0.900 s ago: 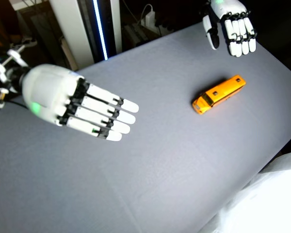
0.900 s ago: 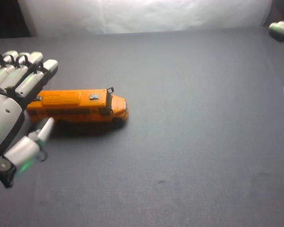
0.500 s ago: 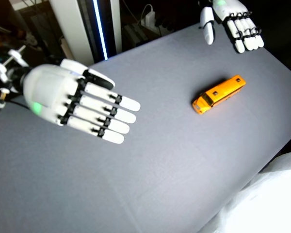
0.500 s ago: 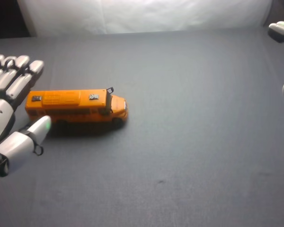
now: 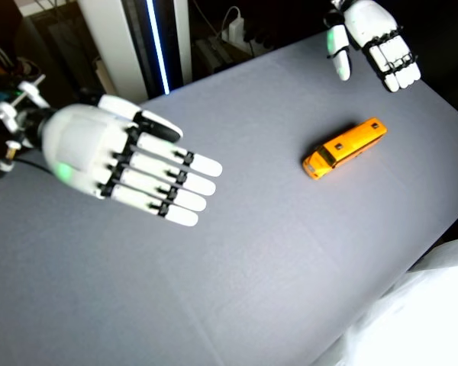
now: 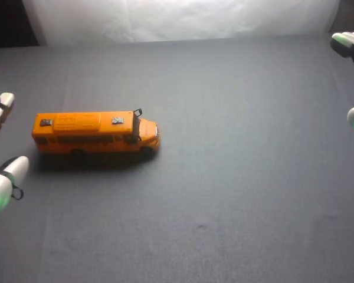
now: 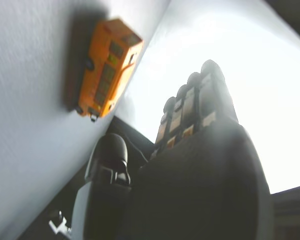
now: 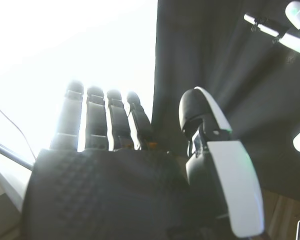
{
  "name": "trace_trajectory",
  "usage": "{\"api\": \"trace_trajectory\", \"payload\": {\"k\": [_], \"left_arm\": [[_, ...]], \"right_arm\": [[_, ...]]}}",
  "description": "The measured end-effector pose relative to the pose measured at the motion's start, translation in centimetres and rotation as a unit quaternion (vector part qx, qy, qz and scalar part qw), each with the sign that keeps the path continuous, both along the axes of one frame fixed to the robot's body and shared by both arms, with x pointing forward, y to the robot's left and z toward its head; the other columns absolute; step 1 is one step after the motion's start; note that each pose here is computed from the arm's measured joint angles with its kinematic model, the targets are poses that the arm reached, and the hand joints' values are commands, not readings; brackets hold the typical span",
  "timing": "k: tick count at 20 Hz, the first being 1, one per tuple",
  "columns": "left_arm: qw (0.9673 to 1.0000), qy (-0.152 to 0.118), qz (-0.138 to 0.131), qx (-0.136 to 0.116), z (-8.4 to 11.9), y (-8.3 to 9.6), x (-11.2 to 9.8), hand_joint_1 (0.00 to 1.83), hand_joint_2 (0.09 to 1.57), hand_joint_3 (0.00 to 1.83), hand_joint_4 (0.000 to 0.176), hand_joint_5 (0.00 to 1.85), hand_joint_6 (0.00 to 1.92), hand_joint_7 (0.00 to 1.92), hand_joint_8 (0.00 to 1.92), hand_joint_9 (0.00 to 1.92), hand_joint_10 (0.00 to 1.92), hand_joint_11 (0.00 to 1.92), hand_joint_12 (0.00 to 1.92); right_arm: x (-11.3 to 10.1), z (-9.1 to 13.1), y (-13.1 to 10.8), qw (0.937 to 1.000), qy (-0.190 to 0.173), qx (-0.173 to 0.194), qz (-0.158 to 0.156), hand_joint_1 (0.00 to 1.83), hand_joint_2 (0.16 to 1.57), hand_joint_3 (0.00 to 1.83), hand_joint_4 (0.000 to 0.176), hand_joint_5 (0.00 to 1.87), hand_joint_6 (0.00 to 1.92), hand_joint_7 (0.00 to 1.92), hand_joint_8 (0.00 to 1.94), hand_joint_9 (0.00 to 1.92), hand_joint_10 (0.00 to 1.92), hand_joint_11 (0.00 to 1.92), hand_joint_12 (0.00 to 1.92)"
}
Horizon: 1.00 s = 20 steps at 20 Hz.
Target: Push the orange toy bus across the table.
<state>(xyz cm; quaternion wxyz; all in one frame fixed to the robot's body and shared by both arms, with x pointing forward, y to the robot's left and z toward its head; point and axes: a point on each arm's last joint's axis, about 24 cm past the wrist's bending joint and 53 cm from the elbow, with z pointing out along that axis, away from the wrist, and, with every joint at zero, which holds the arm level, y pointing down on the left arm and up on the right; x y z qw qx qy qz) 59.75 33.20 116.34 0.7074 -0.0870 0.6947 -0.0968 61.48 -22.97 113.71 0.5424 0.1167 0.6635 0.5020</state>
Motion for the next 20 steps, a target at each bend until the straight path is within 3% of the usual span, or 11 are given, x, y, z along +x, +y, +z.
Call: {"api": "trace_trajectory", "payload": {"k": [10, 14, 18, 20], "left_arm": [[0.9981, 0.045, 0.041, -0.005, -3.1, 2.7, 1.7, 0.00, 1.51, 0.00, 0.000, 0.00, 0.00, 0.00, 0.00, 0.00, 0.00, 0.01, 0.00], [0.9973, 0.064, 0.029, -0.020, -4.5, 1.6, 2.6, 0.00, 1.52, 0.00, 0.000, 0.00, 0.00, 0.00, 0.00, 0.00, 0.00, 0.01, 0.00], [0.9976, 0.062, 0.009, -0.028, -4.6, 0.1, 3.3, 0.00, 1.51, 0.00, 0.000, 0.00, 0.00, 0.00, 0.00, 0.00, 0.00, 0.00, 0.00], [0.9978, 0.063, 0.000, -0.021, -4.7, -0.7, 3.6, 0.00, 1.50, 0.00, 0.000, 0.00, 0.00, 0.00, 0.00, 0.00, 0.00, 0.01, 0.00]], "right_arm": [[0.3, -0.2, 0.5, 1.0000, 0.002, 0.002, 0.002, 0.35, 1.42, 0.00, 0.000, 0.05, 0.00, 0.01, 0.00, 0.00, 0.00, 0.00, 0.00], [0.3, -0.1, 0.7, 1.0000, 0.001, 0.002, 0.005, 0.35, 1.43, 0.00, 0.000, 0.05, 0.00, 0.01, 0.00, 0.00, 0.00, 0.00, 0.00], [0.3, -0.2, 0.7, 1.0000, 0.001, 0.002, 0.005, 0.36, 1.43, 0.00, 0.000, 0.06, 0.00, 0.02, 0.00, 0.00, 0.00, 0.00, 0.00], [0.3, -0.2, 0.7, 1.0000, 0.001, 0.002, 0.006, 0.34, 1.43, 0.00, 0.000, 0.06, 0.00, 0.03, 0.00, 0.00, 0.00, 0.00, 0.00]]}}
